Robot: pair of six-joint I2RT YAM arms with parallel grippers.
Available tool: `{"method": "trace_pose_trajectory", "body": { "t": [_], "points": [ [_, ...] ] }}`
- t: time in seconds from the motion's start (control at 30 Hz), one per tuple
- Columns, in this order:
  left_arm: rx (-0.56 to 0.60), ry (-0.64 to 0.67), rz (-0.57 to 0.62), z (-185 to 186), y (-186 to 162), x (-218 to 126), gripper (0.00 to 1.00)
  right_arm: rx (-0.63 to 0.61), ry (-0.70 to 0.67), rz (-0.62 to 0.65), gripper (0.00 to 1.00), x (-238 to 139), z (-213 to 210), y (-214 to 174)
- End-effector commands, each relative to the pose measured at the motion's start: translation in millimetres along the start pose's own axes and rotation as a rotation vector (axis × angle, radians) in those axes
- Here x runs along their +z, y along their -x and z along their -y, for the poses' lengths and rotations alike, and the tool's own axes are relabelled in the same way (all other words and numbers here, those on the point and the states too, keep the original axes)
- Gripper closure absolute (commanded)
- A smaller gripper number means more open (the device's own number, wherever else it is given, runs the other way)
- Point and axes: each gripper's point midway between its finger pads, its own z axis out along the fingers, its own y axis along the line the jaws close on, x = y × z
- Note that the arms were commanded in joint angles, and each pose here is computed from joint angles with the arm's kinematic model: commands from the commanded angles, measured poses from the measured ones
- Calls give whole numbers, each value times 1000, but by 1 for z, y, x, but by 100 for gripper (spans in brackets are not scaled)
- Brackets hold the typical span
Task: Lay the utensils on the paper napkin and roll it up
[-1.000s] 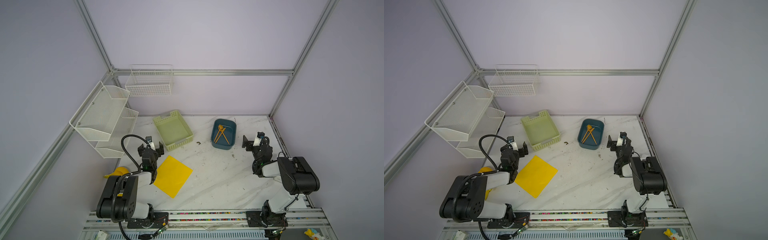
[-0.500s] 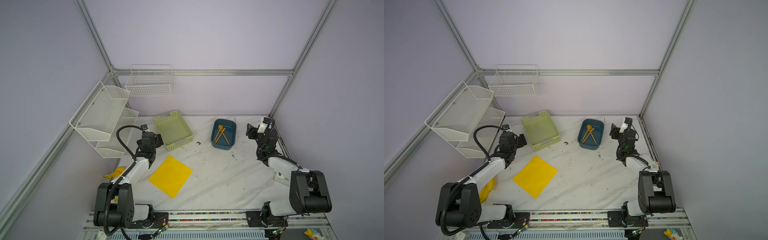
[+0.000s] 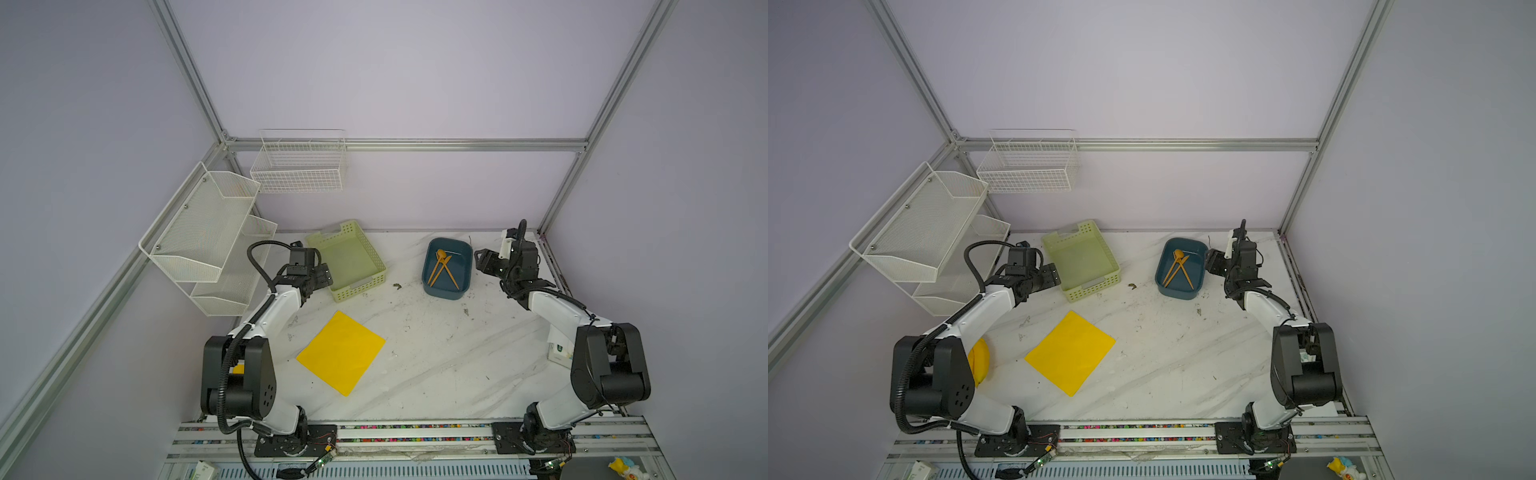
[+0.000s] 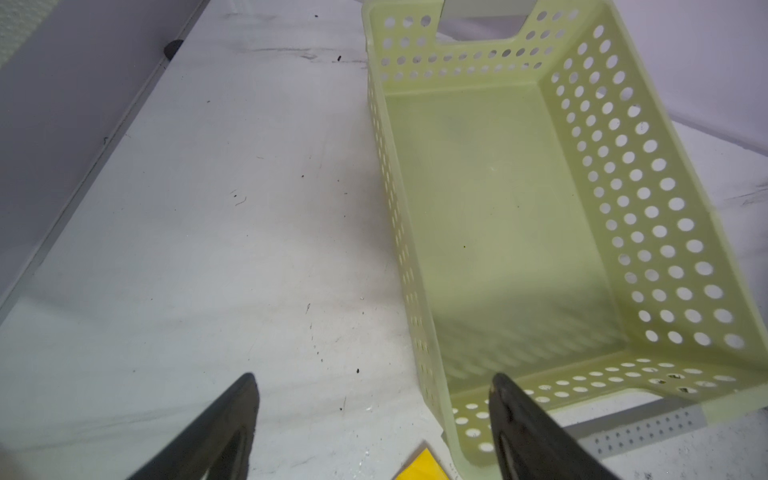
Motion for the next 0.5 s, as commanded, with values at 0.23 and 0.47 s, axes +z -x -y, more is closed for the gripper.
{"method": "trace_pose_trajectory", "body": {
  "t": [0.23, 0.47],
  "points": [
    [11, -57, -29, 26, 31, 3, 36, 106, -82, -246, 44, 40, 9, -50],
    [49, -99, -90, 38, 26, 20, 41, 109, -85, -308, 53, 66, 15, -66]
  ]
}}
